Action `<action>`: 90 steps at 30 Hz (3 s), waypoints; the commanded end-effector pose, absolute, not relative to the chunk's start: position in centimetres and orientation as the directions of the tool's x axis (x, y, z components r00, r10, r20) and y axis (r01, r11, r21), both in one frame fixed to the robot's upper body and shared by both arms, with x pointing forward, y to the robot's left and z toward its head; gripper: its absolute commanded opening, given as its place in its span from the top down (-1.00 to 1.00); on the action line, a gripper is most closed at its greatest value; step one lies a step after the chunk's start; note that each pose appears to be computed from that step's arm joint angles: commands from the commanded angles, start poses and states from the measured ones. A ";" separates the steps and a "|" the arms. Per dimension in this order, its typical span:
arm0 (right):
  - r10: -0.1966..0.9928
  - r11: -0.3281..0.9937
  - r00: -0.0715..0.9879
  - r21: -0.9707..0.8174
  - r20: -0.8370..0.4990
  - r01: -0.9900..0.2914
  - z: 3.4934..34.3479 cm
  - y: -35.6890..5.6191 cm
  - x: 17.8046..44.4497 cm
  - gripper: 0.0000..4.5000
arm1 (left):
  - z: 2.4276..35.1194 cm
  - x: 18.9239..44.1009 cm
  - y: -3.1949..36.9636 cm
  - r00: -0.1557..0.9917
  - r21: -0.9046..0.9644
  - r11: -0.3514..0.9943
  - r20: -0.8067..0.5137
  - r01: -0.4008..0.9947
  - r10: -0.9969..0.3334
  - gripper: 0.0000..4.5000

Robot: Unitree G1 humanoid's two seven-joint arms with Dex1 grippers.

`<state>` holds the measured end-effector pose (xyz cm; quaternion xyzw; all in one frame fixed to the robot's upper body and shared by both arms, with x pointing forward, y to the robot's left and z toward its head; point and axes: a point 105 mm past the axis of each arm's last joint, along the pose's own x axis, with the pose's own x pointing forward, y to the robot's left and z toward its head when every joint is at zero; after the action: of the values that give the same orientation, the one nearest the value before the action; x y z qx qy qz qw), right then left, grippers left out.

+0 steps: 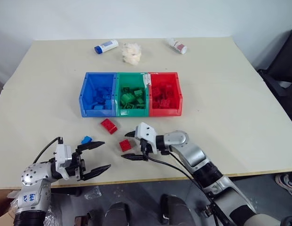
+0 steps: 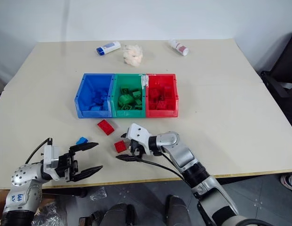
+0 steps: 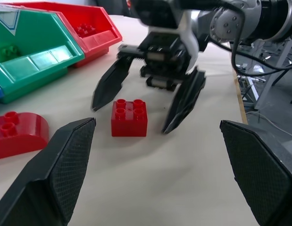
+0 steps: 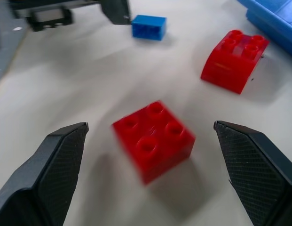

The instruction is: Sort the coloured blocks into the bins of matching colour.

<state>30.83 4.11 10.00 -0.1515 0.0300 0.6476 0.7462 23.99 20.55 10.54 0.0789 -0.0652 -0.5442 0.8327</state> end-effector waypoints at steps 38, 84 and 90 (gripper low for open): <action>0.695 0.709 0.709 -0.278 0.123 -0.647 22.7 -8.9 39.9 -0.92 | 11.7 27.9 19.2 0.320 0.245 0.325 0.062 0.913 -0.945 -1.00; 0.974 0.090 0.146 -0.297 -0.171 -0.951 17.1 -11.6 32.0 -0.98 | 12.4 18.3 30.1 0.921 0.289 0.875 -0.100 0.389 -0.377 -1.00; 0.978 0.082 0.134 -0.294 -0.159 -0.952 17.1 -10.8 31.6 -0.98 | 10.5 22.1 27.5 0.892 0.276 0.849 -0.109 0.451 -0.438 -1.00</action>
<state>31.99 -11.20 16.12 -0.1588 -0.0176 0.6534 0.7399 21.59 28.06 10.68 0.1419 0.0231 -0.2266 0.9633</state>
